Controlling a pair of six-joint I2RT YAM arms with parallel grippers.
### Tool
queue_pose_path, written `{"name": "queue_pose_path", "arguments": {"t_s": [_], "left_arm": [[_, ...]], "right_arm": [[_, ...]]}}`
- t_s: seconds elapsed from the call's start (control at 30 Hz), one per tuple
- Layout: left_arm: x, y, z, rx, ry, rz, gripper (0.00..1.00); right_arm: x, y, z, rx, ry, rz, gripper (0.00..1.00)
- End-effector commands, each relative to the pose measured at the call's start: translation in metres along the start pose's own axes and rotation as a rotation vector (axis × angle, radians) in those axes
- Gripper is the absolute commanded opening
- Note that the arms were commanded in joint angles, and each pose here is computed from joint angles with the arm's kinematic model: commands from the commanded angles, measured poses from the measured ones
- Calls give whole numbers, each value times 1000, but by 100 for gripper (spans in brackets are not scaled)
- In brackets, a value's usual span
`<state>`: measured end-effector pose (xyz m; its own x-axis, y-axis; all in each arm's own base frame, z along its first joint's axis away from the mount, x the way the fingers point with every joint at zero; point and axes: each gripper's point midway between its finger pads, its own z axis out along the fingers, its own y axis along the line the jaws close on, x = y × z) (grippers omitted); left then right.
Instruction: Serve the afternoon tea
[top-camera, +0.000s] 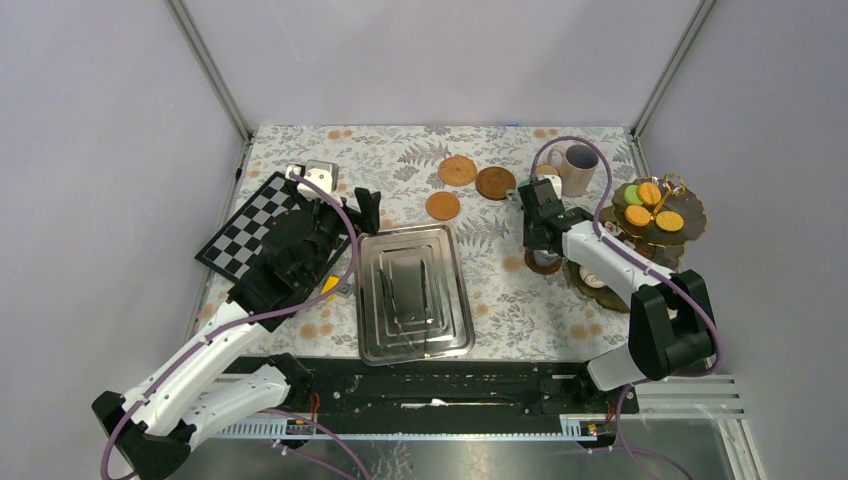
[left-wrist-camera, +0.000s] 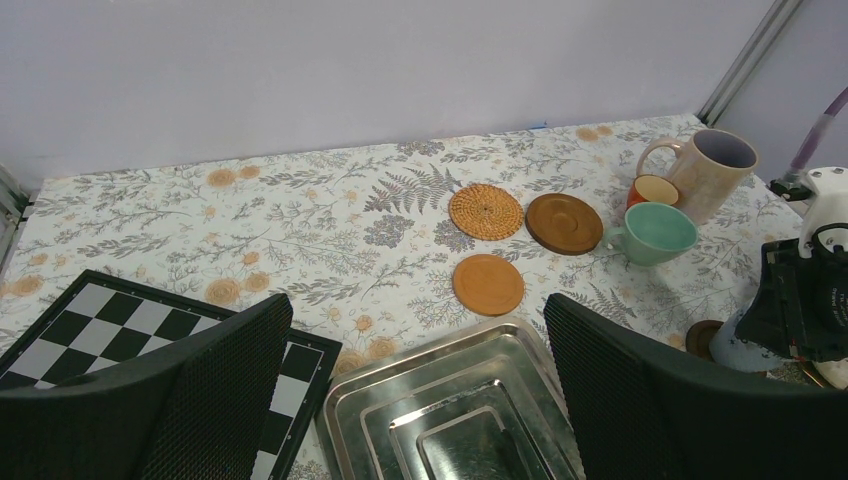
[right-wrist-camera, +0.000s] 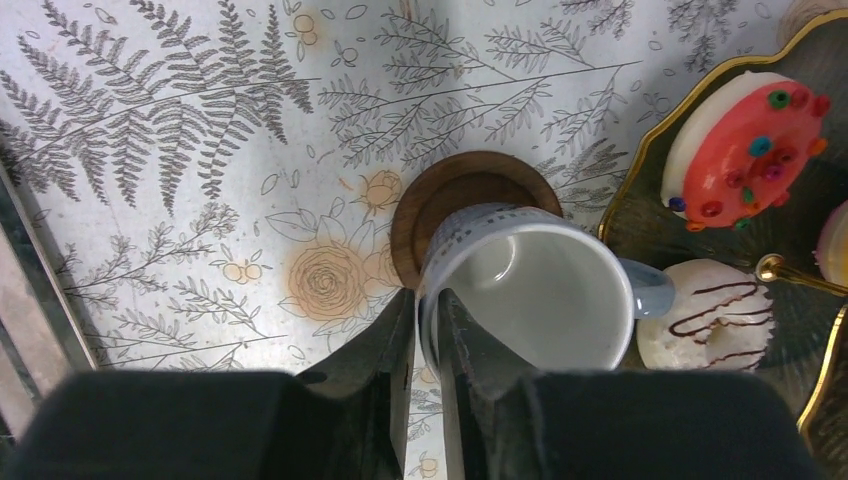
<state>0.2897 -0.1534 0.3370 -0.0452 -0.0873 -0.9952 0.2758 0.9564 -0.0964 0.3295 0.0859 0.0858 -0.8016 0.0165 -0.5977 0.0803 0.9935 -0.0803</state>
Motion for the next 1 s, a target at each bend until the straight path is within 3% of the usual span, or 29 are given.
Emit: {"name": "queue_pose_path", "arguments": {"t_s": [0.0, 0.2, 0.37, 0.47, 0.7, 0.97], "left_arm": [[-13, -5, 0, 20, -47, -22, 99], [-12, -6, 1, 27, -43, -22, 99], [-14, -7, 0, 33, -47, -27, 99], [-13, -6, 0, 26, -45, -22, 99], [-11, -6, 1, 23, -42, -18, 99], [-12, -5, 1, 21, -46, -19, 99]], "right_arm": [[-18, -9, -11, 44, -56, 23, 27], [-65, -14, -67, 29, -168, 53, 60], [-103, 33, -80, -187, -238, 94, 70], [-111, 86, -58, -332, -182, 101, 68], [-127, 191, 4, -377, -124, -35, 57], [-108, 229, 69, -303, -24, -64, 37]]}}
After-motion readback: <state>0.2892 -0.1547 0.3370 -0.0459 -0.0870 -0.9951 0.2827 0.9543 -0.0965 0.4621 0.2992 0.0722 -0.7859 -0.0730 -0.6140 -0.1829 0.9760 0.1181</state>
